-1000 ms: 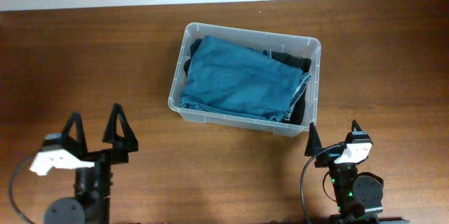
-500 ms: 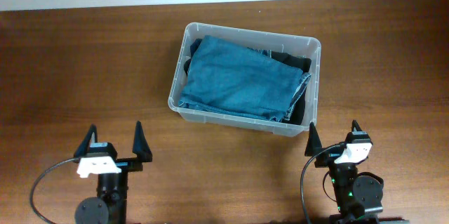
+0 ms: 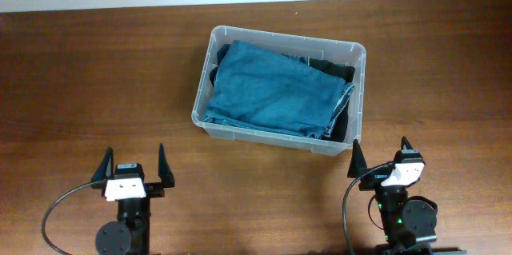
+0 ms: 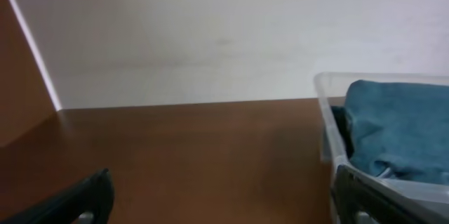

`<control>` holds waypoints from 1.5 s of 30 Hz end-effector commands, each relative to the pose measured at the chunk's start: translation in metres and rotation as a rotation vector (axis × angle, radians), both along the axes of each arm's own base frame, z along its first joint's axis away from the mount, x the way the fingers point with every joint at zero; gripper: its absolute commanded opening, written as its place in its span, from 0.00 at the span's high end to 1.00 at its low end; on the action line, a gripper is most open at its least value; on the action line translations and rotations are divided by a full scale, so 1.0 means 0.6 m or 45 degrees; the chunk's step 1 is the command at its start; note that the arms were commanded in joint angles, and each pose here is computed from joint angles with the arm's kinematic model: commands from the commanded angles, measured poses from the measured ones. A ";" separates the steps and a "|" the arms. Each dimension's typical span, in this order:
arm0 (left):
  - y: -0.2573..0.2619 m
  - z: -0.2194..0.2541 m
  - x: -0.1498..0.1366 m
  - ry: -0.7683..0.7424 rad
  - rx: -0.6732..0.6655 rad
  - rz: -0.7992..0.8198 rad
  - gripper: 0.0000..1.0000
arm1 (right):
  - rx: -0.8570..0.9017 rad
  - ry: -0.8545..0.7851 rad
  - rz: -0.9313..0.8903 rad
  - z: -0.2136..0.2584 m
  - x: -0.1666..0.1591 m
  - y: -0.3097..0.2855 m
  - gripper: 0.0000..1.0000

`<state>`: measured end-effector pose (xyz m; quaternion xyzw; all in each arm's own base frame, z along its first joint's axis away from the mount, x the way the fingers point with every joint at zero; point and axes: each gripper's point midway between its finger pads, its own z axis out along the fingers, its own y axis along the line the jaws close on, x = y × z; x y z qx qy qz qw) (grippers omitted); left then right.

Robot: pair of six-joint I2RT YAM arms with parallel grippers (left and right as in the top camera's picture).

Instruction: Pack container

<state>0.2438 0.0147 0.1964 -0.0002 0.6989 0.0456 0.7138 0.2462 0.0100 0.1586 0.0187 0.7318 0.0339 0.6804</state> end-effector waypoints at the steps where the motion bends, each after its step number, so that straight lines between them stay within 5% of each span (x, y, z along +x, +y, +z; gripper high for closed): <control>1: 0.011 -0.025 0.002 0.034 0.024 0.051 0.01 | 0.005 0.005 -0.013 -0.004 0.000 -0.004 0.02; 45: 0.006 -0.066 0.002 0.133 0.078 0.027 0.01 | 0.005 0.006 -0.013 -0.004 0.000 -0.004 0.02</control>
